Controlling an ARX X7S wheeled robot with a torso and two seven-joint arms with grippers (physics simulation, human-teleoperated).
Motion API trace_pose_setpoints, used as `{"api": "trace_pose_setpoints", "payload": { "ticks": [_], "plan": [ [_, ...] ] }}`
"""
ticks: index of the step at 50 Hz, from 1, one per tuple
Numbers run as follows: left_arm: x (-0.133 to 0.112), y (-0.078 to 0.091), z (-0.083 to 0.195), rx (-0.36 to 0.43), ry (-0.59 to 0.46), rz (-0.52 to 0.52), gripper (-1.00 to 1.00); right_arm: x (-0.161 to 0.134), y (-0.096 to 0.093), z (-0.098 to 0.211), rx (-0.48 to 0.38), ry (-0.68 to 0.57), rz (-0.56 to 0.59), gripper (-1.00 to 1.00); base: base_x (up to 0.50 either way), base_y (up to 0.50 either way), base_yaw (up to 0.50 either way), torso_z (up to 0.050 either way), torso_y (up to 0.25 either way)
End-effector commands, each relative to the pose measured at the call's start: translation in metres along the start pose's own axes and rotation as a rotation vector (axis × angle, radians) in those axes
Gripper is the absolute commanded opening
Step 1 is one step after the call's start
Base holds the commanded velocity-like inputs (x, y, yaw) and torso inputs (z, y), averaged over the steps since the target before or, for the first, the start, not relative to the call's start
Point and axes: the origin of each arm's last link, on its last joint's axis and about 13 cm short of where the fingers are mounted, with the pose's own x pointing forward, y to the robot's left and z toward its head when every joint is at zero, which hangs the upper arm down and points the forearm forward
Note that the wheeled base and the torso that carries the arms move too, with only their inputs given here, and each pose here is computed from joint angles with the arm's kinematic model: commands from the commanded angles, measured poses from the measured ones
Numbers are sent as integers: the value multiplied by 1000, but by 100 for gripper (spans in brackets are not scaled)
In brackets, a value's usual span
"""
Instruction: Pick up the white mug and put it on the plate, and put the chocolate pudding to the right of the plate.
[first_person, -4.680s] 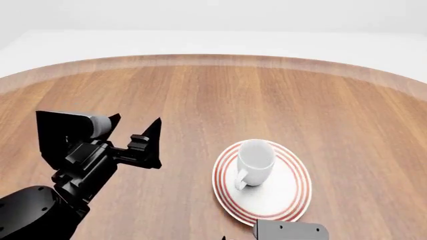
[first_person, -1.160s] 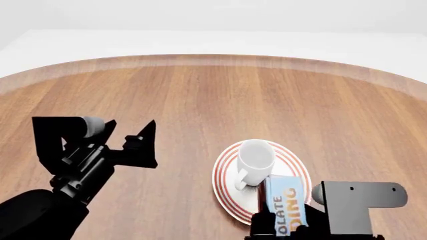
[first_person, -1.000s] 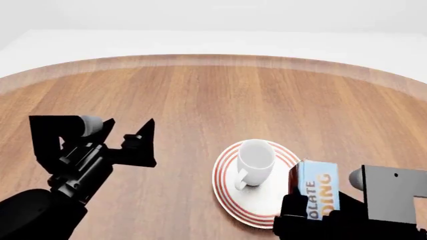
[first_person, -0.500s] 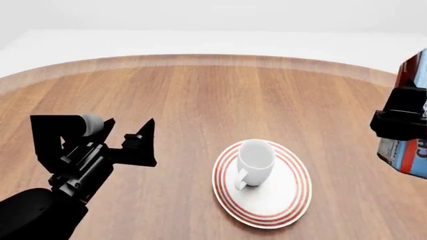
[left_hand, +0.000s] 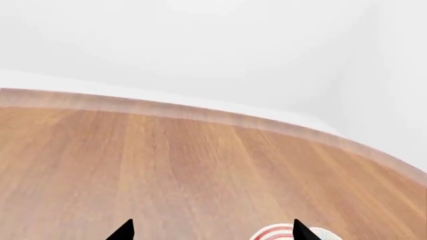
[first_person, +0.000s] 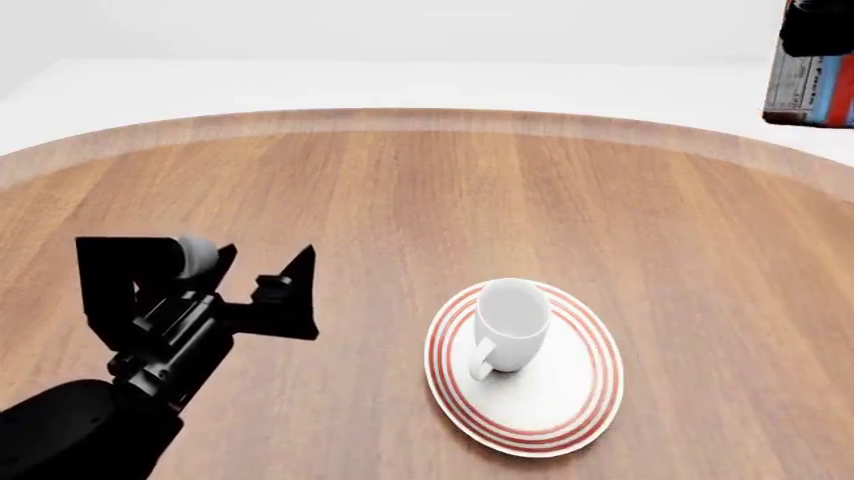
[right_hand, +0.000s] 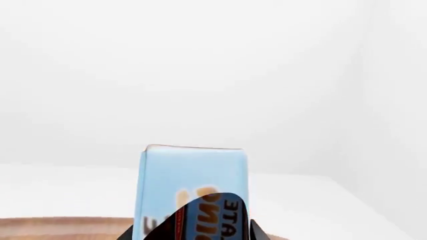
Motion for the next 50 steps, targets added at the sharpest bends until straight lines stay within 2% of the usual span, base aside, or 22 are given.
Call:
{"api": "trace_pose_setpoints", "payload": {
  "ticks": [1,2,3,4,5,8,11,15,16,19,21,23,31,32,33,35,38,41,44,45,50],
  "plan": [
    [5,-3,2,-6,-29,-32,100,50,-8,15,-128,66,106,-100,0,0,0,0,0],
    [5,-3,2,-6,-29,-32,100,54,-6,12,-166,99,148,-100,0,0,0,0,0],
    [5,-3,2,-6,-29,-32,100,54,-6,12,-166,99,148,-100,0,0,0,0,0],
    [5,-3,1,-5,-27,-33,100,61,-5,12,-215,107,172,-100,0,0,0,0,0],
    [5,-3,1,-5,-26,-33,100,65,-6,13,-223,105,153,-100,0,0,0,0,0],
    [5,-3,1,-6,-26,-34,100,76,-8,13,-220,132,131,-100,0,0,0,0,0],
    [6,-3,0,-8,-21,-33,100,84,-10,9,-258,170,136,-100,0,0,0,0,0],
    [6,-4,1,-8,-20,-34,100,92,-12,5,-258,267,221,-100,0,0,0,0,0],
    [6,-4,0,-7,-18,-34,100,93,-13,5,-284,287,227,-100,0,0,0,0,0],
    [6,-3,0,-6,-15,-33,100,95,-14,8,-291,318,258,-100,0,0,0,0,0],
    [6,-4,0,-6,-15,-35,100,98,-16,15,-246,338,296,-100,0,0,0,0,0],
    [7,-4,-1,-5,-13,-38,100,102,-20,20,-247,351,281,-100,0,0,0,0,0],
    [7,-2,-2,-6,-9,-35,100,107,-26,15,-371,453,310,-100,0,0,0,0,0],
    [7,-2,-2,-6,-9,-35,100,107,-27,13,-367,467,303,-100,0,0,0,0,0],
    [7,-2,-3,-7,-8,-34,100,110,-31,10,-352,499,237,-100,0,0,0,0,0],
    [7,-1,-4,-8,-6,-32,100,111,-32,9,-301,495,225,-100,0,0,0,0,5],
    [7,-1,-5,-10,-4,-31,100,115,-36,4,-258,511,145,-100,0,0,0,0,0],
    [8,-2,-7,-13,-1,-33,100,121,-36,-4,-149,509,91,-100,0,0,0,0,0],
    [8,-2,-7,-13,-1,-33,100,121,-36,-4,-149,509,91,-100,0,0,0,0,0],
    [8,-2,-7,-14,2,-34,100,125,-36,-17,-107,543,22,-100,0,0,0,0,0],
    [8,0,-8,-16,5,-28,100,126,-33,-39,-136,605,39,-100,0,0,0,0,0]
  ]
}}
